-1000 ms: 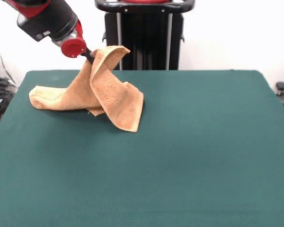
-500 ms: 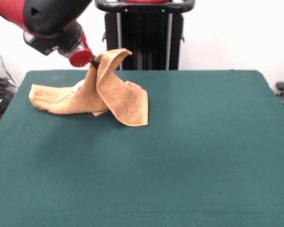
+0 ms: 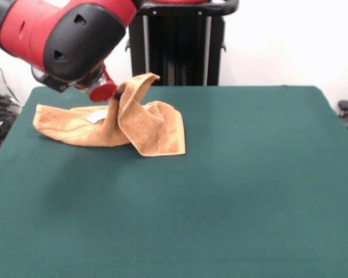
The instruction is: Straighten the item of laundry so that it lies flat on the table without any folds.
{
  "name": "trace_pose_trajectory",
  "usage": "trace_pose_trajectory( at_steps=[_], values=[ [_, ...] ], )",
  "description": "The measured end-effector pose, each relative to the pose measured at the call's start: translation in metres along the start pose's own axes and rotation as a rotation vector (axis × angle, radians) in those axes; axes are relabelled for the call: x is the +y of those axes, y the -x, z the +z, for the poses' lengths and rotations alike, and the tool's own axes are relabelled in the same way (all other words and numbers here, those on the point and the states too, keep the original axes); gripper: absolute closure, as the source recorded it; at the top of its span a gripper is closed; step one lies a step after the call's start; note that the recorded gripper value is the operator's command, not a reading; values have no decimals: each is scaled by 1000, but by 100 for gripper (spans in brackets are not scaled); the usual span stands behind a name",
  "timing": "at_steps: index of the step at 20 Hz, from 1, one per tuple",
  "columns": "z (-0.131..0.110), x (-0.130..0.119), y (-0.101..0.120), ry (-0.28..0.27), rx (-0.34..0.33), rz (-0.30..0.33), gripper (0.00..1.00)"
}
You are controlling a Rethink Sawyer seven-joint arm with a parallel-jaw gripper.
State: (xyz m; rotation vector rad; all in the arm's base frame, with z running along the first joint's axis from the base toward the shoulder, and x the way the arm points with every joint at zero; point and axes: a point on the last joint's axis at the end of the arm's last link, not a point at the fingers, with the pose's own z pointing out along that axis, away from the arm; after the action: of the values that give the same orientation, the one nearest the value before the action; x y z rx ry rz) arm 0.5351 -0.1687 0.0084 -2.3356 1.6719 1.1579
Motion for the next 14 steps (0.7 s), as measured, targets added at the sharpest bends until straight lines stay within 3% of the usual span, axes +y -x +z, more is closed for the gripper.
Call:
trace_pose_trajectory(
  at_steps=[14],
  values=[
    [10,-29,-18,74,-71,-55,100]
  ],
)
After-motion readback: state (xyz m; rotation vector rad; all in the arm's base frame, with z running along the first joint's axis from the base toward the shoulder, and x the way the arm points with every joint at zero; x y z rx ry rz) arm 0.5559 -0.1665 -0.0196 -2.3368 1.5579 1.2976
